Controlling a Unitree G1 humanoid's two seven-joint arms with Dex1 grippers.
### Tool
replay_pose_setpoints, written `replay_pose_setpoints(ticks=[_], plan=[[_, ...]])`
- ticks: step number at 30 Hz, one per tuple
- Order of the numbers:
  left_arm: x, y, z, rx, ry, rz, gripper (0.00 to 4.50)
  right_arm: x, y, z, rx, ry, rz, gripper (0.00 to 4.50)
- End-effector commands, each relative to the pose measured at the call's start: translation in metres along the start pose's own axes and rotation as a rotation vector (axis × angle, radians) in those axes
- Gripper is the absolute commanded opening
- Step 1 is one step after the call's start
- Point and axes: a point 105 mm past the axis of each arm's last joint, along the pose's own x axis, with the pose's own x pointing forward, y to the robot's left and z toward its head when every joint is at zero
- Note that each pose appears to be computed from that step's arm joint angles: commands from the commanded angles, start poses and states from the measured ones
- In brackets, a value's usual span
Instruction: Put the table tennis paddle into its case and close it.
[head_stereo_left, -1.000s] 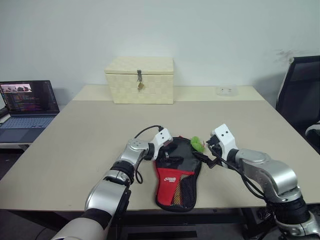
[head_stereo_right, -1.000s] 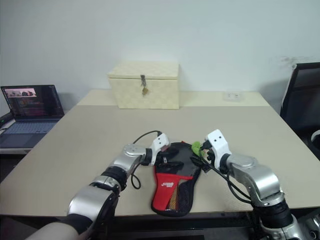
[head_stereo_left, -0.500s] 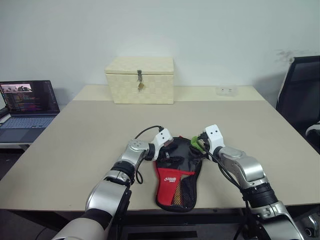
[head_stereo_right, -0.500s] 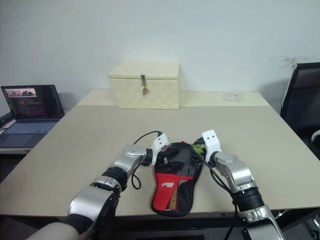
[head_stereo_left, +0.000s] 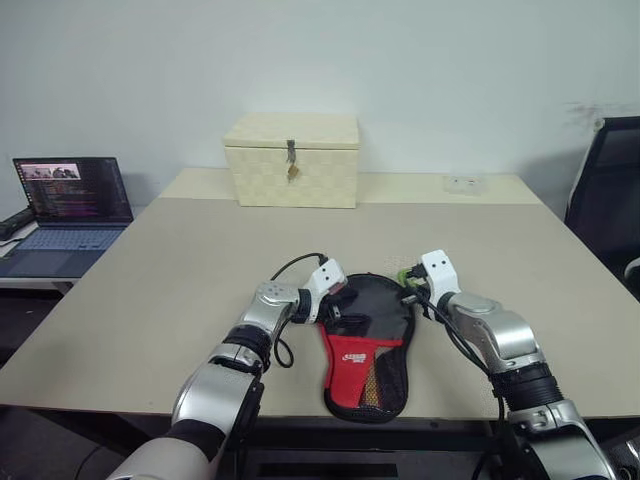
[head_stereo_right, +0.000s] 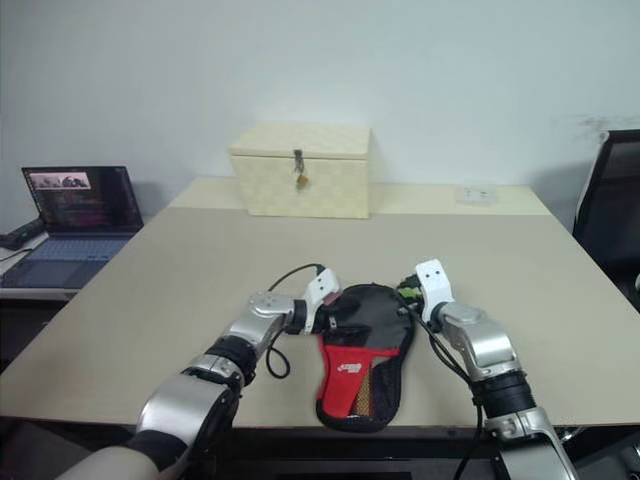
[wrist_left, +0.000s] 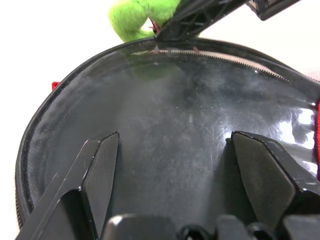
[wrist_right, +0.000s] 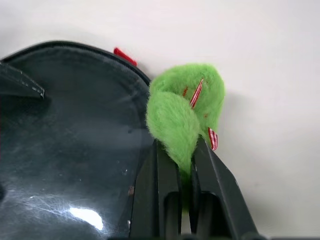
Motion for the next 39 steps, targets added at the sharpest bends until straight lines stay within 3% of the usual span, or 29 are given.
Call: replay_pose_setpoints(ticks=[1, 9, 15, 30, 39], plan=[[0.005, -0.009, -0.001, 0.014, -0.002, -0.047, 3.92, -0.012, -0.017, 0.016, 0.049, -0.055, -0.059, 0.01], [0.005, -0.011, -0.003, 0.022, 0.009, -0.061, 3.92, -0.016, -0.013, 0.007, 0.162, -0.017, -0.052, 0.01], [0.008, -0.02, 0.01, 0.073, -0.024, -0.157, 3.92, -0.016, -0.008, 0.003, 0.164, 0.002, -0.042, 0.01], [0.002, -0.036, -0.026, 0.141, 0.123, -0.254, 3.92, -0.019, 0.002, -0.005, 0.145, 0.031, -0.014, 0.01], [0.009, -0.04, -0.036, 0.133, 0.156, -0.232, 3.92, -0.051, -0.014, -0.017, 0.136, 0.057, -0.04, 0.01]])
